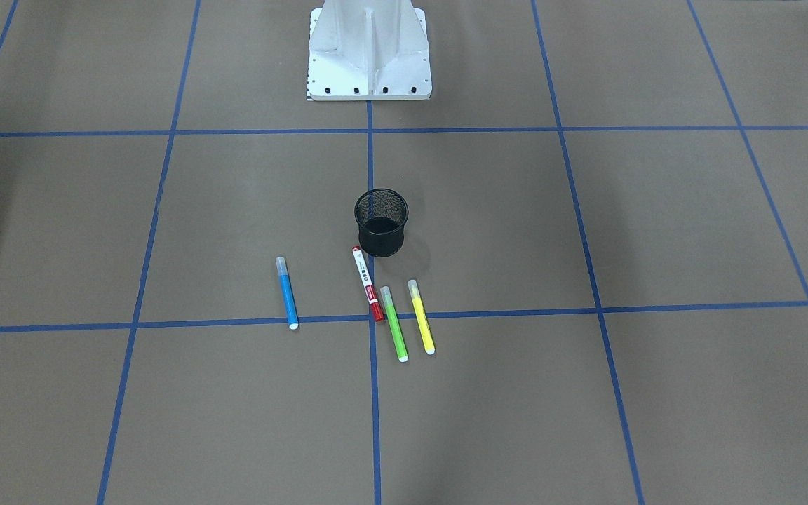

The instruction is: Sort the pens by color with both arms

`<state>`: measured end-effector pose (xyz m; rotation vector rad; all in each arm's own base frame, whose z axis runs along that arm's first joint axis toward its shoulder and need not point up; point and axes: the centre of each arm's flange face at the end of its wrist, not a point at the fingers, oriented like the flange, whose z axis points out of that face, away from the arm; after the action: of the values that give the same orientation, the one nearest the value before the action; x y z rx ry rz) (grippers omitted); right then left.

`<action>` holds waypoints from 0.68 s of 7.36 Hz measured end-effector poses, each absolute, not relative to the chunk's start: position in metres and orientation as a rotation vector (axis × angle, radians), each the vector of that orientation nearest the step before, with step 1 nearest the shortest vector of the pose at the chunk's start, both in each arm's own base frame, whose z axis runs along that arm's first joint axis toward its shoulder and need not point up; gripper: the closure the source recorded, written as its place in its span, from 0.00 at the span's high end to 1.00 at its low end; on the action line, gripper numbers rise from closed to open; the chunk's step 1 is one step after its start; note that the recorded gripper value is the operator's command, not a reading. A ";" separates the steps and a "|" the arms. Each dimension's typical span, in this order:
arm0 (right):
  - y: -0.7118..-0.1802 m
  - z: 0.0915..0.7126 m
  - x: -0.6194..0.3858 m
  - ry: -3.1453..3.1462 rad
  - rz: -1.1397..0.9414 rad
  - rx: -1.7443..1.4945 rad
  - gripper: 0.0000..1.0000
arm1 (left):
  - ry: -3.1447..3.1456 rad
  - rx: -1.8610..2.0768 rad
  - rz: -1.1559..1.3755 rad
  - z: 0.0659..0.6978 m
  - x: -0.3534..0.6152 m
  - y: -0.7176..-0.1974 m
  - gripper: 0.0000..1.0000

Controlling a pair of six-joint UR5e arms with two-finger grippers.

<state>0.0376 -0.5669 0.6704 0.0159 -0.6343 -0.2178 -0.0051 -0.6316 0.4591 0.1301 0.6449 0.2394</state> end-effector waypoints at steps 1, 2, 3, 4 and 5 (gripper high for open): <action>-0.563 0.684 0.046 -0.644 -0.226 0.004 1.00 | 0.643 0.124 0.260 0.500 -0.023 -0.635 0.99; -0.559 0.696 0.053 -0.659 -0.228 -0.007 1.00 | 0.640 0.120 0.281 0.543 -0.044 -0.637 0.99; -0.558 0.701 0.057 -0.671 -0.226 -0.009 1.00 | 0.639 0.122 0.291 0.582 -0.063 -0.635 0.99; -0.558 0.701 0.060 -0.672 -0.228 -0.002 1.00 | 0.638 0.123 0.295 0.615 -0.080 -0.628 0.99; -0.560 0.700 0.063 -0.661 -0.236 0.018 1.00 | 0.638 0.123 0.299 0.640 -0.096 -0.621 0.99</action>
<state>0.0629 -0.5595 0.7003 0.0178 -0.6612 -0.2359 -0.0962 -0.6212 0.6399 0.1230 0.6384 0.2991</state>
